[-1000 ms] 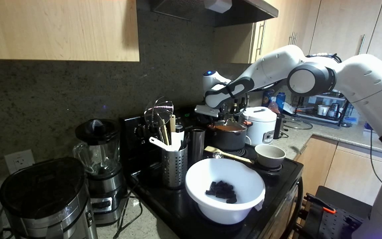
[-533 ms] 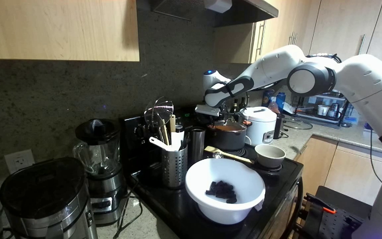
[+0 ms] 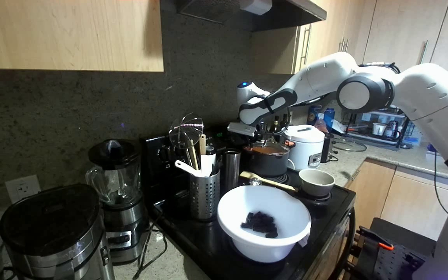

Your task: Turn the pot counter clockwise

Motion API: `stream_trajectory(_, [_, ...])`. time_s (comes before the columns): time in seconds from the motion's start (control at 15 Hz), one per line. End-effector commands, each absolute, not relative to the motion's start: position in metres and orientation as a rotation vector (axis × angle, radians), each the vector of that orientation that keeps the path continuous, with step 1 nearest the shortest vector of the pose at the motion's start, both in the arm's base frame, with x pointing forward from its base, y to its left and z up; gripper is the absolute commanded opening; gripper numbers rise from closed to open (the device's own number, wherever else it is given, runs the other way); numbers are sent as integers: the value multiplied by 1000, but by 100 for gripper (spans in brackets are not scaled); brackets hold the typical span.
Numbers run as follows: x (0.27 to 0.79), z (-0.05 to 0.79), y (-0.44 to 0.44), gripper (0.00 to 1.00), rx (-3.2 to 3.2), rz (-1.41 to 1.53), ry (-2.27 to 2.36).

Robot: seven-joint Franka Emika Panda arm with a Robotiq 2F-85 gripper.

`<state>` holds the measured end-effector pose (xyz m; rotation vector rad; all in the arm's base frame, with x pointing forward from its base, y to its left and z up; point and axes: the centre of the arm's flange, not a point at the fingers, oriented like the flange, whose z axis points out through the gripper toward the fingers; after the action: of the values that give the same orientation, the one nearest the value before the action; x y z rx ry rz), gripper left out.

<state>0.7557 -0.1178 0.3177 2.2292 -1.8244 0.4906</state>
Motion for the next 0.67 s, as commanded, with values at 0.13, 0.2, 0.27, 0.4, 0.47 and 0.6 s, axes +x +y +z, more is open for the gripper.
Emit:
stream_trajectory(0.13, [750,316,-114,6,2111,416,-1967])
stream_trajectory(0.2, [749,316,-114,6,2089,406,-1995])
stream_trajectory(0.27, [748,316,-113,6,2068,401,-2017])
stream_trajectory(0.4, [747,315,-112,6,2029,380,-2072])
stream_trajectory(0.47, [747,315,-111,6,2014,370,-2093])
stream_trajectory(0.6, [746,313,-109,6,1983,333,-2148])
